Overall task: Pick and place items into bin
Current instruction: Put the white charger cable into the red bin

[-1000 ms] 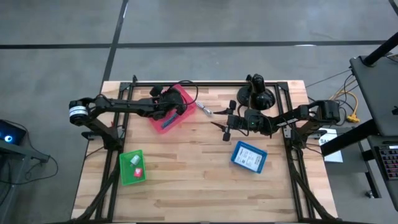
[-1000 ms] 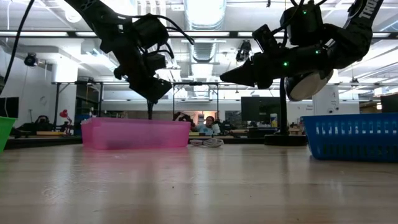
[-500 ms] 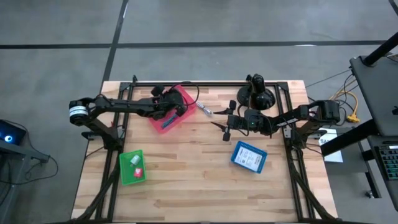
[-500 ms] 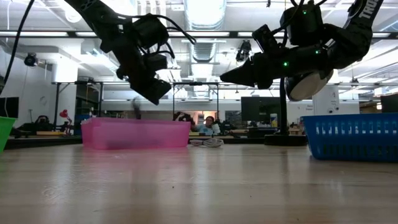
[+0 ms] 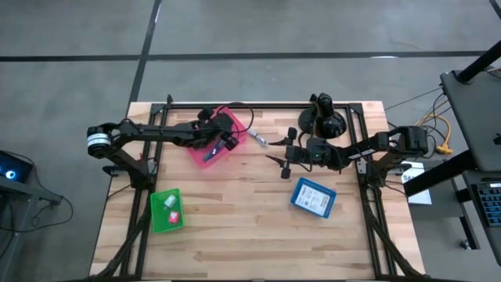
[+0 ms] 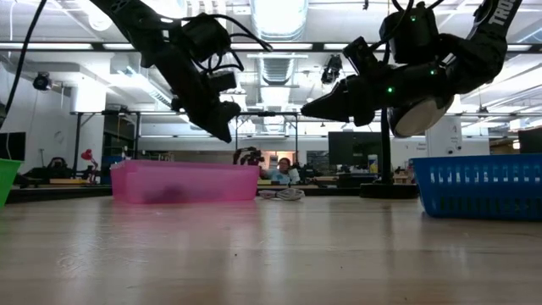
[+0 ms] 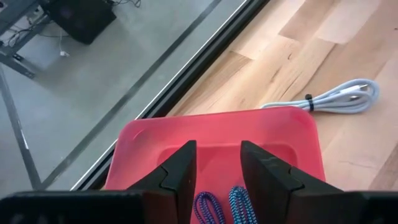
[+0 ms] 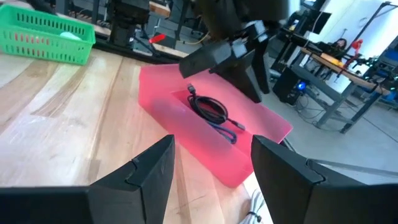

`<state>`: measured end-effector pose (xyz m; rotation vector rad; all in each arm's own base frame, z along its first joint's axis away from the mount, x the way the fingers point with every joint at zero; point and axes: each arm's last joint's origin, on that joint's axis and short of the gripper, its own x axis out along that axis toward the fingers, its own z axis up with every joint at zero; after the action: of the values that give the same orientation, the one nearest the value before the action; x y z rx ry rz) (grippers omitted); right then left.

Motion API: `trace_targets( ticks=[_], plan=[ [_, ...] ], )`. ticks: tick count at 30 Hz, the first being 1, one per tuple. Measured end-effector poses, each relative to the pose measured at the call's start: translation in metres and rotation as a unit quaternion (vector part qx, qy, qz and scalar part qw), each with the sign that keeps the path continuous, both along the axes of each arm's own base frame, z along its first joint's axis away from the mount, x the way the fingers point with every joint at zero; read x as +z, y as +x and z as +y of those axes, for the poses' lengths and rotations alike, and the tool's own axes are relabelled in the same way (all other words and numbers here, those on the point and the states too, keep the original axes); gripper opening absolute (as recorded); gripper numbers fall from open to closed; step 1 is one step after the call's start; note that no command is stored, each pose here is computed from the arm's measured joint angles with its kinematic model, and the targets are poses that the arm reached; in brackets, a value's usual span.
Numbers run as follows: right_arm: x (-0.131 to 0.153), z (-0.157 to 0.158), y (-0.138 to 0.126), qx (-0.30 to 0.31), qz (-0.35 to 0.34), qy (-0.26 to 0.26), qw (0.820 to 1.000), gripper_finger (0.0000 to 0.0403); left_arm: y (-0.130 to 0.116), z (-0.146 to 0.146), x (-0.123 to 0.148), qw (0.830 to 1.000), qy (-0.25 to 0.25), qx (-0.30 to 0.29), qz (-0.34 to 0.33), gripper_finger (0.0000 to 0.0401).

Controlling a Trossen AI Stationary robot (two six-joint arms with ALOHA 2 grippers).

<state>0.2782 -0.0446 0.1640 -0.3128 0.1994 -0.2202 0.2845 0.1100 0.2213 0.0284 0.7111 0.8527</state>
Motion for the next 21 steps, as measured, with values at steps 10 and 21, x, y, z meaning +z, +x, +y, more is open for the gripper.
trace_targets(
  ticks=[10,21],
  plan=[
    [0.000,-0.012,0.005,-0.029,0.026,0.062,0.997,0.0199,0.000,0.000,0.000,1.000,0.004,-0.008,0.007,0.0109],
    [0.023,-0.033,0.028,-0.074,0.110,0.111,0.985,0.0199,0.006,-0.003,0.003,0.993,-0.007,-0.114,-0.009,0.0109]
  ],
)
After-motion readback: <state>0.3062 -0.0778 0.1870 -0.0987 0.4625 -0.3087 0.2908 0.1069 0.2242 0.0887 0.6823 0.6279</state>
